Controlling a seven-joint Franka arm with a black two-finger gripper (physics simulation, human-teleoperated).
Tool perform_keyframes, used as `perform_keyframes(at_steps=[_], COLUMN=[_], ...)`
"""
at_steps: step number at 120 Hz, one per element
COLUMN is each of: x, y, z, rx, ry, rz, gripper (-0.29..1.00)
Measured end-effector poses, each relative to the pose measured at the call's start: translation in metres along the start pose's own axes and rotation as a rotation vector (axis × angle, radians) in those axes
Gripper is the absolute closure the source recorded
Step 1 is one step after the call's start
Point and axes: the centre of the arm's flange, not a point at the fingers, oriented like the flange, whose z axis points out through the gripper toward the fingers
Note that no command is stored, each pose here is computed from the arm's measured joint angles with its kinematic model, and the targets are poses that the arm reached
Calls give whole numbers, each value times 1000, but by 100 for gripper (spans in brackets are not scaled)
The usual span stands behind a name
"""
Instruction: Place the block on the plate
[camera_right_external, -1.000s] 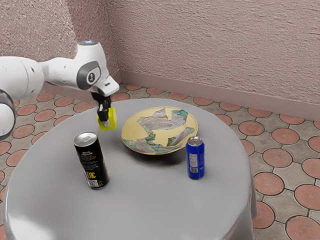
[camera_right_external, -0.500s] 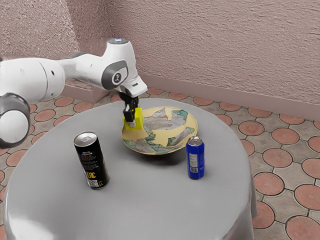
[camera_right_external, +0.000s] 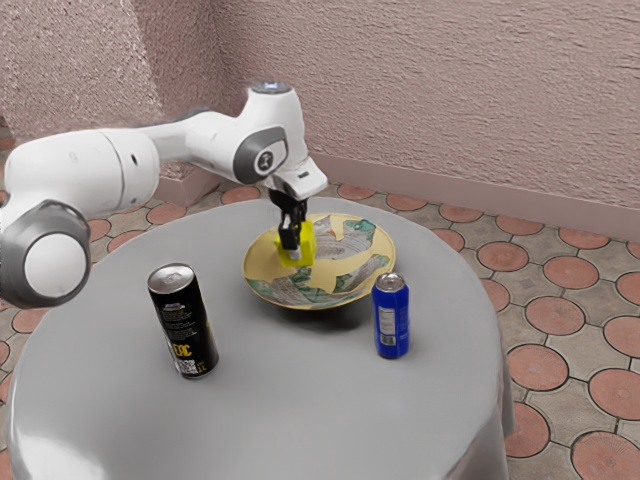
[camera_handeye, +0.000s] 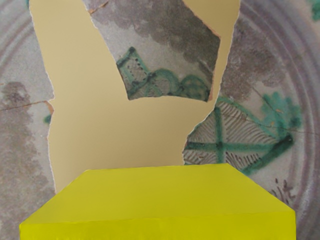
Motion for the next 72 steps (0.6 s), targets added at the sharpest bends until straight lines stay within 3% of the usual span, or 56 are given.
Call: perform_keyframes(at_steps=[62, 72], x=[25, 26], y=[-3, -2], z=[26, 28], rx=[-5, -6], ry=[35, 36], rz=[1, 1], gripper=[30, 24])
